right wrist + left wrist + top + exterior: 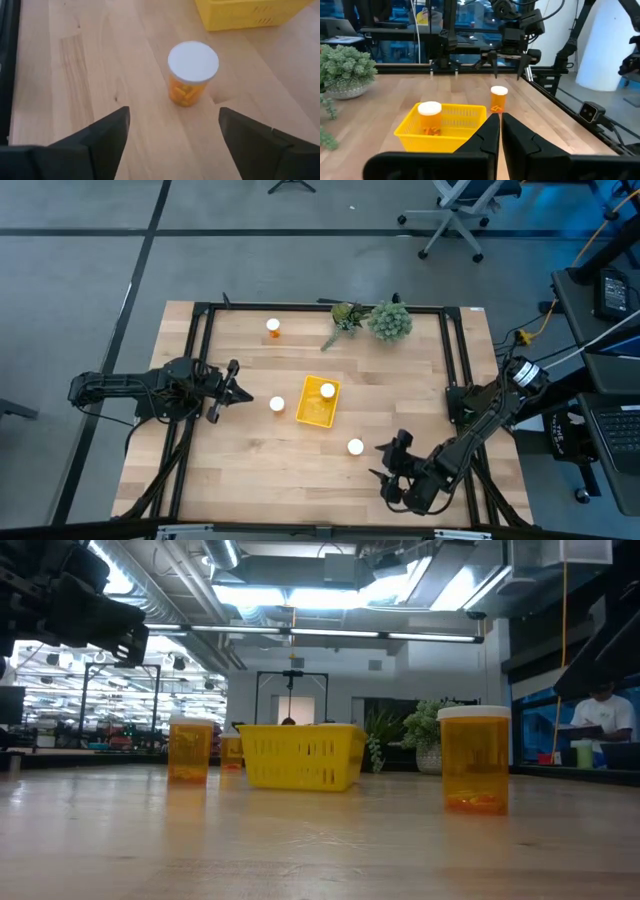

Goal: Pick and place pill bottles into a basket
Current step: Put the orange pill bottle into the yellow bin

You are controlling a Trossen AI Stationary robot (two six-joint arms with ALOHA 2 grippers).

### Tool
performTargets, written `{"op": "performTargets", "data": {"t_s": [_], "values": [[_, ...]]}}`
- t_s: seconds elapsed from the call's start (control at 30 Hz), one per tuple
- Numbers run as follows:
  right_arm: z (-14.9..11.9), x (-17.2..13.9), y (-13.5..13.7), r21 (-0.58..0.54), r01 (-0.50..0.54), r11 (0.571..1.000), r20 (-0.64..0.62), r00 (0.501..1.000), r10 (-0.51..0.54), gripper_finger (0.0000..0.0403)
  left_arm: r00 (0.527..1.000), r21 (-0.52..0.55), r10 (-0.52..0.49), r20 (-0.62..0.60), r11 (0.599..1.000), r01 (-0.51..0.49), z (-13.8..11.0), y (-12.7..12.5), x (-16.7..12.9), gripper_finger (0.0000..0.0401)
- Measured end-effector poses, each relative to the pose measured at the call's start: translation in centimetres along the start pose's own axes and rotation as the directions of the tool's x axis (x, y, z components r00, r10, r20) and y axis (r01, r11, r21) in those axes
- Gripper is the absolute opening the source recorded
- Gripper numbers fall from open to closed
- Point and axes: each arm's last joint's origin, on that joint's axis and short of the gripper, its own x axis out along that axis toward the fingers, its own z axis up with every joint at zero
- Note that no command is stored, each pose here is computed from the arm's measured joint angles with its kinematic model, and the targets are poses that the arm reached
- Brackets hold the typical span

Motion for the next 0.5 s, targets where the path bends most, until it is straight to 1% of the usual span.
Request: {"op": "performTargets", "data": {"t_s": [0.17, 0.23, 0.37, 0.5], "values": [[-1.1, 1.0, -0.2, 0.052, 0.029, 0.998, 0.005, 1.000, -0.029, 0.0309, 1.000, 0.000, 0.000, -0.002, 1.000, 0.000, 0.0, 0.0, 0.0, 0.0017], [-1.7, 1.6, -0.1, 0.050, 0.041, 0.998, 0.017, 0.999, -0.042, 0.0309, 1.000, 0.000, 0.000, -0.003, 1.000, 0.000, 0.0, 0.0, 0.0, 0.0017], [-2.3, 2.9, 0.4, 0.044, 0.077, 0.996, 0.109, 0.991, -0.081, 0.0309, 1.000, 0.000, -0.001, -0.003, 1.000, 0.001, 0.0, 0.0, 0.0, 0.0017], [-2.6, 4.1, 0.4, 0.054, 0.097, 0.994, 0.120, 0.987, -0.103, 0.0309, 1.000, 0.000, -0.001, -0.003, 1.000, 0.001, 0.0, 0.0, 0.0, 0.0017]]}}
